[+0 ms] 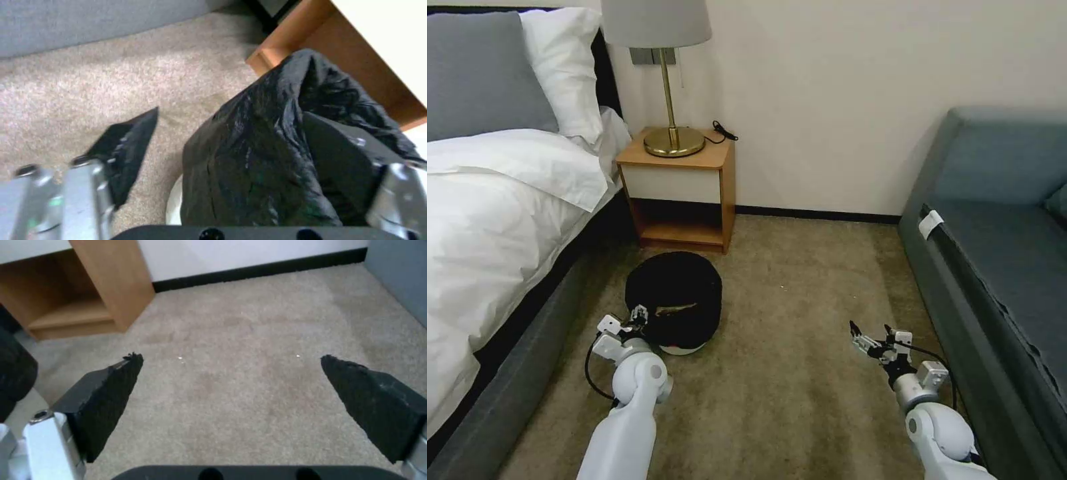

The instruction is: Pick up the trash bin, then pick up the garbage on the floor and place it into the trash bin.

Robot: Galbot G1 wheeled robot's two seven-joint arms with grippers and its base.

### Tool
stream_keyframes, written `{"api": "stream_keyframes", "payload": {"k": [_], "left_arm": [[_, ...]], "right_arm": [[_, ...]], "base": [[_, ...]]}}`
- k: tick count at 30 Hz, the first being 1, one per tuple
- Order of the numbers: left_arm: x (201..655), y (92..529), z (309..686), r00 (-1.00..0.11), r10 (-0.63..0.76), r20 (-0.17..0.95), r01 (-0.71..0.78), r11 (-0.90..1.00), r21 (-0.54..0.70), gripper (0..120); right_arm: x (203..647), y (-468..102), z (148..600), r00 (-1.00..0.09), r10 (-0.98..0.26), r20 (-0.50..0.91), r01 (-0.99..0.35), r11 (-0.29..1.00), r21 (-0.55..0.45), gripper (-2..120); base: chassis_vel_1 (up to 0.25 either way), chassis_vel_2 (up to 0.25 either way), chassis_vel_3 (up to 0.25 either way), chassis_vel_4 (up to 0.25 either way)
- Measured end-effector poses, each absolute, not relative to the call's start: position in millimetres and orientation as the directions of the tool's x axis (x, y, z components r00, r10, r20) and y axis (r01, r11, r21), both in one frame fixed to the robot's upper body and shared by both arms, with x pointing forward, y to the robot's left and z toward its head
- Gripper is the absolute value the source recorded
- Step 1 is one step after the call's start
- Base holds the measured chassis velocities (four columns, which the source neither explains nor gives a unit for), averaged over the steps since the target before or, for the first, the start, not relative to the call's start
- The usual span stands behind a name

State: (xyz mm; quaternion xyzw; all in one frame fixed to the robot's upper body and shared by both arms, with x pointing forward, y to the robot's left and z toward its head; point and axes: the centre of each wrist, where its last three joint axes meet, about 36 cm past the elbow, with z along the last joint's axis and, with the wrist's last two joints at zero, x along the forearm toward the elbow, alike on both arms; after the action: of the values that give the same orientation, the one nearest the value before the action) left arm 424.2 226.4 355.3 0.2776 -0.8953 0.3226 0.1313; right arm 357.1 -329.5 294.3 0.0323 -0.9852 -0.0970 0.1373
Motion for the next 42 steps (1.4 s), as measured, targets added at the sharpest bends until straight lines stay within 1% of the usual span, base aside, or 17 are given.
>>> {"api": "stream_keyframes", "payload": {"k": [1, 2, 4, 9, 12, 13, 16, 19, 21, 22, 24, 25, 27, 29, 30, 33, 42], "left_arm": [[424.2, 226.4, 355.3, -0.811, -0.412, 0.414, -0.582, 0.638, -0.505, 93], [418.4, 227.8, 359.8, -0.817, -0.407, 0.408, -0.573, 0.645, -0.506, 97], [405.1, 231.2, 365.6, -0.831, -0.4, 0.387, -0.554, 0.668, -0.497, 100], [387.9, 233.7, 366.0, -0.848, -0.402, 0.346, -0.526, 0.717, -0.457, 100], [364.8, 236.3, 362.9, -0.882, -0.395, 0.255, -0.467, 0.797, -0.382, 100], [364.8, 236.3, 362.9, -0.882, -0.395, 0.255, -0.467, 0.797, -0.382, 100], [343.0, 237.7, 366.5, -0.917, -0.348, 0.194, -0.395, 0.86, -0.324, 100], [337.6, 238.5, 367.1, -0.928, -0.334, 0.168, -0.37, 0.881, -0.294, 100], [328.4, 239.2, 366.9, -0.945, -0.309, 0.106, -0.325, 0.92, -0.219, 100], [328.4, 239.2, 366.9, -0.945, -0.309, 0.106, -0.325, 0.92, -0.219, 100], [320.1, 238.2, 366.7, -0.961, -0.273, 0.049, -0.277, 0.95, -0.14, 100], [320.1, 238.2, 366.7, -0.961, -0.273, 0.049, -0.277, 0.95, -0.14, 100], [312.7, 235.8, 366.0, -0.975, -0.224, -0.005, -0.223, 0.973, -0.058, 100], [311.9, 235.5, 365.8, -0.976, -0.216, -0.015, -0.215, 0.976, -0.043, 100], [309.4, 234.1, 365.1, -0.981, -0.192, -0.039, -0.192, 0.981, -0.005, 100], [305.3, 231.8, 362.6, -0.983, -0.169, -0.069, -0.172, 0.985, 0.035, 100], [292.7, 221.2, 355.9, -0.989, -0.116, -0.091, -0.121, 0.991, 0.055, 100]], "right_arm": [[357.1, -329.5, 294.3, -0.96, -0.09, 0.264, -0.037, 0.979, 0.2, 100], [355.7, -328.2, 295.6, -0.961, -0.092, 0.262, -0.039, 0.979, 0.201, 100], [352.2, -324.5, 298.3, -0.962, -0.094, 0.257, -0.042, 0.978, 0.202, 100], [349.0, -319.5, 301.3, -0.964, -0.095, 0.249, -0.043, 0.978, 0.204, 100], [346.7, -313.0, 305.6, -0.968, -0.098, 0.233, -0.047, 0.976, 0.213, 100], [346.7, -313.0, 305.6, -0.968, -0.098, 0.233, -0.047, 0.976, 0.213, 100], [345.4, -308.1, 308.2, -0.971, -0.098, 0.219, -0.05, 0.975, 0.218, 100], [344.9, -306.6, 309.0, -0.972, -0.098, 0.213, -0.05, 0.974, 0.219, 100], [344.1, -304.2, 310.1, -0.974, -0.096, 0.204, -0.049, 0.974, 0.223, 100], [344.1, -304.2, 310.1, -0.974, -0.096, 0.204, -0.049, 0.974, 0.223, 100], [342.9, -302.4, 310.2, -0.976, -0.093, 0.197, -0.047, 0.973, 0.227, 100], [342.9, -302.4, 310.2, -0.976, -0.093, 0.197, -0.047, 0.973, 0.227, 100], [341.6, -301.2, 311.0, -0.978, -0.089, 0.187, -0.044, 0.972, 0.229, 100], [341.4, -301.1, 311.4, -0.979, -0.087, 0.183, -0.044, 0.972, 0.23, 100], [341.1, -300.8, 312.4, -0.982, -0.083, 0.17, -0.042, 0.971, 0.234, 100], [340.3, -299.8, 312.3, -0.985, -0.075, 0.154, -0.036, 0.97, 0.241, 100], [339.2, -295.8, 306.5, -0.994, -0.05, 0.097, -0.023, 0.965, 0.26, 100]], "base": [[0.0, 0.0, 0.0, 0.0], [0.0, 0.0, 0.0, 0.0], [0.0, 0.0, 0.0, 0.0], [0.0, 0.0, 0.0, 0.0], [0.0, 0.0, 0.0, 0.0], [0.0, 0.0, 0.0, 0.0], [0.0, 0.0, 0.0, 0.0], [0.0, 0.0, 0.0, 0.0], [0.0, 0.0, 0.0, 0.0], [0.0, 0.0, 0.0, 0.0], [0.0, 0.0, 0.0, 0.0], [0.0, 0.0, 0.0, 0.0], [0.0, 0.0, 0.0, 0.0], [0.0, 0.0, 0.0, 0.0], [0.0, 0.0, 0.0, 0.0], [0.0, 0.0, 0.0, 0.0], [0.0, 0.0, 0.0, 0.0]]}}
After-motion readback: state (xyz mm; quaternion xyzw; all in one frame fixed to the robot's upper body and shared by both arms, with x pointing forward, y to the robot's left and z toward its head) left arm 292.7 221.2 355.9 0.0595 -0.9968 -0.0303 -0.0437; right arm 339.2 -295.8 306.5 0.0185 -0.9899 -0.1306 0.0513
